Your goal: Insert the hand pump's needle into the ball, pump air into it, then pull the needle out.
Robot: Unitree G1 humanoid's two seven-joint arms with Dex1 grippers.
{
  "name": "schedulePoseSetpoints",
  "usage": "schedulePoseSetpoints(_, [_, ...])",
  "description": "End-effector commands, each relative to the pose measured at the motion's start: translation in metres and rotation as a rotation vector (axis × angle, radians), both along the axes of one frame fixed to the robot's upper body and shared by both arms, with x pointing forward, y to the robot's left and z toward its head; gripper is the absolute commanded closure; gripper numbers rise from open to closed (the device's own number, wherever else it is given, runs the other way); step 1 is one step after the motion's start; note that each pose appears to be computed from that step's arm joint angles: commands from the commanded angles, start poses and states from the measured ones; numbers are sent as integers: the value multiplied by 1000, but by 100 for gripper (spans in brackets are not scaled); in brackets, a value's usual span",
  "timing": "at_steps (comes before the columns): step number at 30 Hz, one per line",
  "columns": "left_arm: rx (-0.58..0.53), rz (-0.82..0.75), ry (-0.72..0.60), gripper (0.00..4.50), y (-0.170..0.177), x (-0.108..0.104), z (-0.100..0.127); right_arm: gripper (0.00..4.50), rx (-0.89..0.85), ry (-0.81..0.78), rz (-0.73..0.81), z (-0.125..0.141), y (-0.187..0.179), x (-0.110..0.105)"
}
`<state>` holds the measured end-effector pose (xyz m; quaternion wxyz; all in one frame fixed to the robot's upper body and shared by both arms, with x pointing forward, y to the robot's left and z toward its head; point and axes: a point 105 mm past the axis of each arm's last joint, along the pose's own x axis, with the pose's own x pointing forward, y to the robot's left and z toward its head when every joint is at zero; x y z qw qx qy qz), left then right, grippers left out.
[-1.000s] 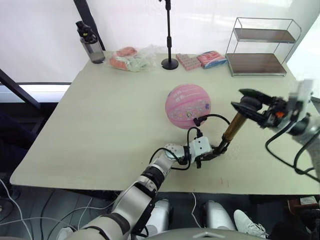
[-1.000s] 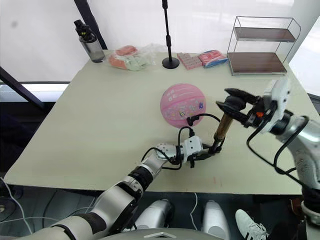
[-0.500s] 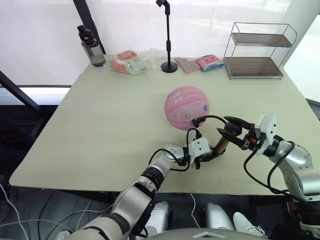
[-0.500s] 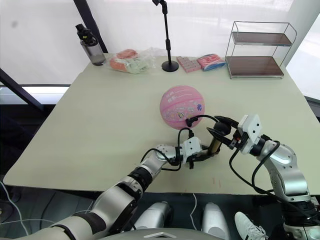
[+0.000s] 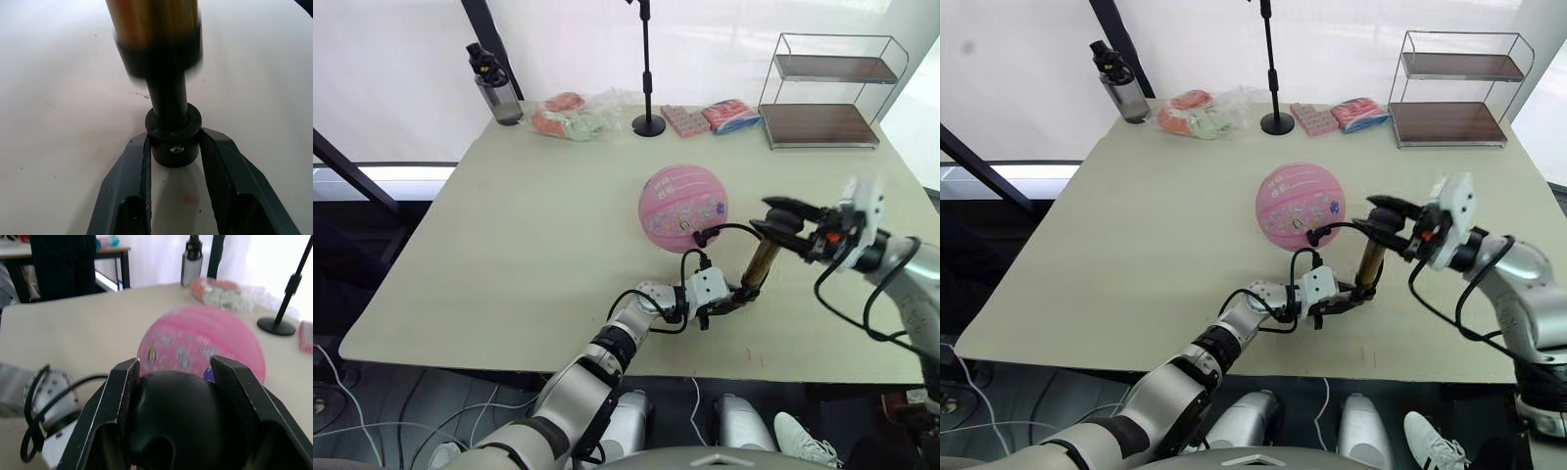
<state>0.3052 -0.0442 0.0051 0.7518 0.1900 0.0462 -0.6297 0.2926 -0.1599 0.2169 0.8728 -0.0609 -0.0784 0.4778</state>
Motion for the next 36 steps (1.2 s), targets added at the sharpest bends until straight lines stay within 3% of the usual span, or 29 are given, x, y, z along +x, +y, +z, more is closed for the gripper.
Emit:
schedulePoseSetpoints(1, [157, -24, 114, 342, 17, -21, -45, 248, 50, -160, -6, 58, -11, -12])
schedulePoseSetpoints(7, [157, -27, 116, 342, 17, -22, -45, 248, 98, -220, 20, 101, -16, -23])
schedulePoseSetpoints(12, [158, -29, 115, 342, 17, -22, -45, 248, 106, -223, 24, 108, -14, -25])
schedulePoseSetpoints(19, [158, -28, 115, 342, 17, -22, -45, 248, -61, -130, -38, 45, -3, -11])
schedulePoseSetpoints(29, [157, -28, 116, 342, 16, -23, -46, 248, -31, 5, -100, -40, 5, -4])
schedulePoseSetpoints(36, [155, -26, 113, 342, 16, -22, -45, 248, -144, 124, -132, -118, 1, -9])
